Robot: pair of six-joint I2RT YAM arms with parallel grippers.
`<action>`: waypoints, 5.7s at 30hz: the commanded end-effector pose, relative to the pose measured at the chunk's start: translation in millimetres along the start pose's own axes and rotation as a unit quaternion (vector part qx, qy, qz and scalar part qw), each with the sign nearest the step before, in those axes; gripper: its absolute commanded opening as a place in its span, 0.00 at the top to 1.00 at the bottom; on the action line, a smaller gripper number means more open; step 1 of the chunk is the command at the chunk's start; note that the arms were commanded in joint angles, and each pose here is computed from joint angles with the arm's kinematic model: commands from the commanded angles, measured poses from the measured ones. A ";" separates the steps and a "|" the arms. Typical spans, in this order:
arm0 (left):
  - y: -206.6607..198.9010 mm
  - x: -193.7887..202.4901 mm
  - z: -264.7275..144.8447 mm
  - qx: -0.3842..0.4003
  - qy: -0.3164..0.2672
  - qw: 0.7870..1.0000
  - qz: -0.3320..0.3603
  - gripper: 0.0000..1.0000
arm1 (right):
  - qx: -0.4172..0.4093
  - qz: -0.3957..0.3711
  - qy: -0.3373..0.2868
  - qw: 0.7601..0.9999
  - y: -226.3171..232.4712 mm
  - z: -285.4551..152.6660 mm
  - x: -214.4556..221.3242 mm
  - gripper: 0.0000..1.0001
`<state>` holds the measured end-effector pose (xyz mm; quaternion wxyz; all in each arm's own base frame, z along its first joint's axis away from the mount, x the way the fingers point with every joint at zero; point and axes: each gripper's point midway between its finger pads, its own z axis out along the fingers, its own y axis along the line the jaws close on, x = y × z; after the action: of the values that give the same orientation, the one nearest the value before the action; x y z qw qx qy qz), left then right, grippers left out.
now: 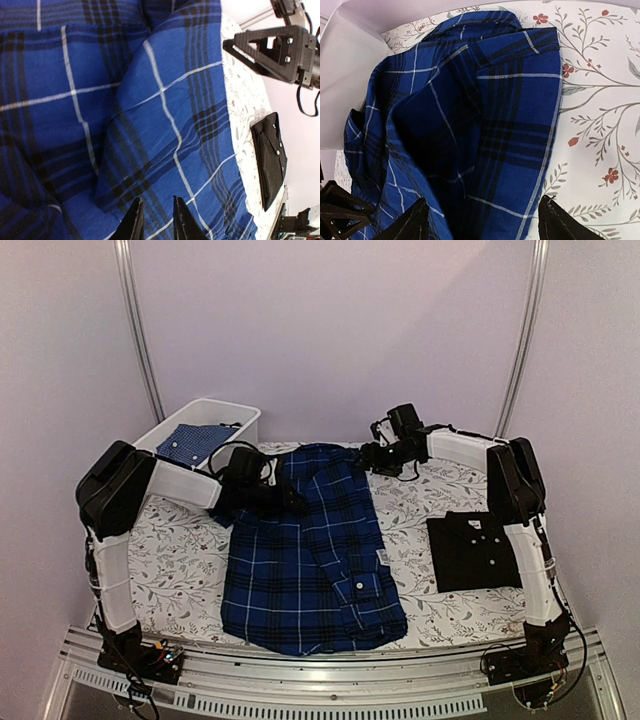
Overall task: Fold and stack the long sleeve shirts
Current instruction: Smooth out the 1/3-folded shirt at the center of the board, then adjust the sleeve of the 1/3-folded shirt.
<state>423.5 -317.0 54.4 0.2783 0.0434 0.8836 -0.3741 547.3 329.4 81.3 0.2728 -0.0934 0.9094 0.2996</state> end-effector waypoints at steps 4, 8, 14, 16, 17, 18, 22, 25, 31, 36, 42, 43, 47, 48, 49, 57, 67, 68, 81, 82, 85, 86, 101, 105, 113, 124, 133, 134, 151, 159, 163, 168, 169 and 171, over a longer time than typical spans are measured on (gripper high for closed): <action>-76.9 -42.4 -3.4 0.035 -0.040 0.993 0.107 0.79 | 0.027 -0.016 -0.038 0.999 26.2 -48.7 -4.7 0.39; -89.1 -49.4 27.4 0.067 -0.027 0.990 0.125 0.79 | 0.047 -0.007 -0.052 0.997 20.5 -71.9 6.4 0.49; -86.0 -71.3 83.3 0.085 -0.039 0.986 0.134 0.79 | 0.045 -0.001 -0.040 0.998 21.0 -105.2 39.1 0.52; -75.9 -79.2 103.0 0.081 -0.043 0.987 0.129 0.79 | 0.041 0.005 -0.029 0.999 20.2 -112.0 54.5 0.52; -68.6 -83.1 111.3 0.078 -0.043 0.988 0.123 0.79 | 0.041 0.005 -0.026 0.999 20.3 -118.3 61.2 0.52; -59.1 -86.8 119.7 0.072 -0.044 0.990 0.114 0.79 | 0.043 0.007 -0.020 0.999 18.1 -121.0 69.8 0.52; -13.8 -113.5 134.0 0.040 -0.071 0.993 0.082 0.79 | 0.035 0.005 -0.003 0.999 23.9 -137.8 99.8 0.50; 4.3 -127.3 140.9 0.040 -0.081 0.994 0.066 0.77 | 0.036 -0.005 0.009 0.999 30.5 -144.9 121.3 0.46; -4.3 -139.8 152.0 0.081 -0.087 0.991 0.053 0.72 | 0.028 -0.009 0.039 0.999 41.8 -142.6 156.2 0.39; -36.0 -160.4 127.2 0.093 -0.121 0.984 0.092 0.67 | 0.027 -0.018 0.067 0.997 49.0 -139.7 180.5 0.33; -87.9 -182.7 85.9 0.106 -0.144 0.969 0.169 0.60 | 0.032 -0.025 0.118 0.992 46.2 -137.3 230.6 0.27; -101.9 -185.4 76.7 0.108 -0.152 0.965 0.187 0.57 | 0.035 -0.021 0.125 0.991 43.9 -137.8 238.5 0.27; -151.9 -196.2 34.0 0.096 -0.191 0.945 0.247 0.39 | 0.047 -0.005 0.150 0.988 37.1 -142.5 270.2 0.31; -160.4 -196.2 24.6 0.093 -0.196 0.942 0.255 0.37 | 0.050 0.004 0.157 0.986 33.9 -144.6 279.9 0.32; -167.3 -194.5 15.4 0.090 -0.200 0.940 0.260 0.28 | 0.050 0.013 0.156 0.986 33.0 -149.1 285.2 0.33; -159.3 -154.9 -48.2 0.032 -0.204 0.954 0.217 0.00 | 0.047 0.035 0.179 0.982 37.3 -171.9 331.8 0.46; -105.2 -59.5 -111.1 -0.023 -0.148 0.978 0.149 0.00 | 0.121 0.076 0.213 0.967 10.9 -176.2 375.8 0.85; -95.9 -46.8 -113.6 -0.032 -0.136 0.980 0.144 0.00 | 0.121 0.083 0.214 0.966 9.1 -181.1 379.5 0.91; 8.6 12.4 -172.0 -0.172 -0.128 0.976 0.027 0.00 | 0.090 0.121 0.223 0.963 47.2 -215.5 413.4 0.81; 20.3 13.9 -178.1 -0.184 -0.132 0.974 0.012 0.00 | 0.097 0.117 0.213 0.965 49.3 -216.5 405.7 0.72; 52.9 22.0 -192.9 -0.227 -0.137 0.964 -0.017 0.00 | 0.115 0.094 0.169 0.974 53.6 -223.4 371.9 0.45; 65.1 25.7 -197.3 -0.240 -0.136 0.961 -0.029 0.00 | 0.112 0.093 0.157 0.977 55.8 -225.0 359.9 0.40; 131.1 -21.2 -176.3 -0.262 -0.197 0.942 -0.076 0.25 | 0.054 0.010 0.017 0.998 70.4 -223.0 221.5 0.35; 147.8 -26.9 -158.6 -0.277 -0.195 0.937 -0.078 0.40 | 0.044 0.000 0.012 0.999 71.0 -220.1 214.8 0.35; 173.4 -28.8 -143.5 -0.312 -0.201 0.924 -0.095 0.57 | 0.037 -0.005 0.006 0.999 69.1 -218.0 208.0 0.35; 133.6 -54.0 -134.9 -0.265 -0.219 0.939 -0.017 0.97 | 0.029 -0.003 0.006 1.000 71.6 -214.3 205.9 0.36; 21.6 -91.8 -160.9 -0.223 -0.263 0.930 0.126 1.00 | 0.027 -0.005 0.005 1.000 75.4 -207.9 198.9 0.38; 5.8 -94.0 -161.0 -0.210 -0.261 0.931 0.145 1.00 | 0.028 -0.006 0.003 1.000 76.3 -207.8 196.7 0.38; -142.6 4.9 -51.3 0.030 -0.067 0.950 0.303 0.93 | 0.026 -0.008 -0.016 1.000 81.3 -181.8 166.5 0.38; -134.0 5.7 -52.4 0.020 -0.083 0.962 0.259 0.32 | 0.009 -0.006 -0.018 1.000 89.2 -162.8 153.9 0.38; -107.9 -9.8 -78.2 -0.006 -0.117 0.973 0.197 0.01 | 0.014 -0.016 -0.015 1.000 93.3 -151.0 145.1 0.37; -87.1 -25.4 -121.6 -0.094 -0.174 0.965 0.174 0.00 | 0.044 -0.038 -0.001 0.998 97.0 -128.2 148.2 0.37; -81.8 -28.3 -130.7 -0.112 -0.185 0.962 0.167 0.00 | 0.047 -0.045 0.002 0.998 100.5 -124.8 149.7 0.37; -71.6 -33.0 -145.1 -0.140 -0.198 0.959 0.146 0.00 | 0.057 -0.056 0.014 0.997 104.7 -113.0 156.8 0.37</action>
<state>359.4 -304.4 186.3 0.4746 0.1332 0.8310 -0.2579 334.3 328.9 133.9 0.2830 -0.1080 0.9166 0.2610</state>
